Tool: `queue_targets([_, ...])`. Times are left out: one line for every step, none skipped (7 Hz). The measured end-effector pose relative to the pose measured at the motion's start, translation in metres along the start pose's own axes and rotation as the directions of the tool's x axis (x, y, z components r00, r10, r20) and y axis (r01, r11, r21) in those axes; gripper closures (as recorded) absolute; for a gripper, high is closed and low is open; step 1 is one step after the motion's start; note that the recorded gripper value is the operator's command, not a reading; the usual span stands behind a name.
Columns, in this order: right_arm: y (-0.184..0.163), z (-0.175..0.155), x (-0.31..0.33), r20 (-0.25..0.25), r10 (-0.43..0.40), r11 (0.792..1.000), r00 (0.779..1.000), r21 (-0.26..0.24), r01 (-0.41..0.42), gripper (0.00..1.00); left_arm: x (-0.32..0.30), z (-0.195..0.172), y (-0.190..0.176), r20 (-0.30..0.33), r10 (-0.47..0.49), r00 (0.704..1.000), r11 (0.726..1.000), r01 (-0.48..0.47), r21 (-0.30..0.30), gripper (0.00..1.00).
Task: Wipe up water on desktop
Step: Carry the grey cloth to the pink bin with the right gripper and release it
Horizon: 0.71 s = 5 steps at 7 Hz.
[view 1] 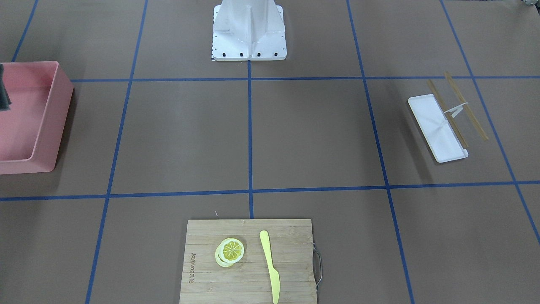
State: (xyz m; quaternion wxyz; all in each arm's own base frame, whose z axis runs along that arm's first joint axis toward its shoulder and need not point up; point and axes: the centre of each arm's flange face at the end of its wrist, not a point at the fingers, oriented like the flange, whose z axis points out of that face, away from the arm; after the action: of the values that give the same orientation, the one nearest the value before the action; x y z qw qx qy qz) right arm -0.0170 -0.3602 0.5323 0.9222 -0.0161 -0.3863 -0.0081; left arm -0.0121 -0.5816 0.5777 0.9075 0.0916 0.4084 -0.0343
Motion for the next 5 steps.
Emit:
queue_targets([0.002, 0.008, 0.018, -0.002, 0.002, 1.000, 1.000, -0.014, -0.002, 0.01, 0.001, 0.000, 0.000, 0.000, 0.001, 1.000, 1.000, -0.001, 0.001, 0.02])
queue_targets([0.000, 0.018, 0.029, -0.001, 0.013, 0.999, 1.000, -0.030, -0.013, 0.00, 0.001, -0.001, 0.000, -0.001, 0.001, 1.000, 1.000, -0.001, 0.002, 0.02])
queue_targets([-0.005, 0.025, 0.034, 0.000, 0.020, 0.999, 1.000, -0.039, -0.020, 0.00, 0.001, -0.001, 0.000, -0.001, 0.001, 1.000, 1.000, -0.001, 0.002, 0.02])
queue_targets([-0.009, 0.027, 0.035, 0.001, 0.022, 0.999, 1.000, -0.041, -0.022, 0.00, 0.001, -0.001, 0.000, -0.001, -0.002, 1.000, 1.000, 0.002, 0.002, 0.02])
queue_targets([-0.012, 0.027, 0.035, 0.002, 0.021, 0.999, 1.000, -0.040, -0.021, 0.00, 0.000, 0.000, 0.000, 0.000, -0.006, 1.000, 1.000, 0.006, 0.001, 0.02])
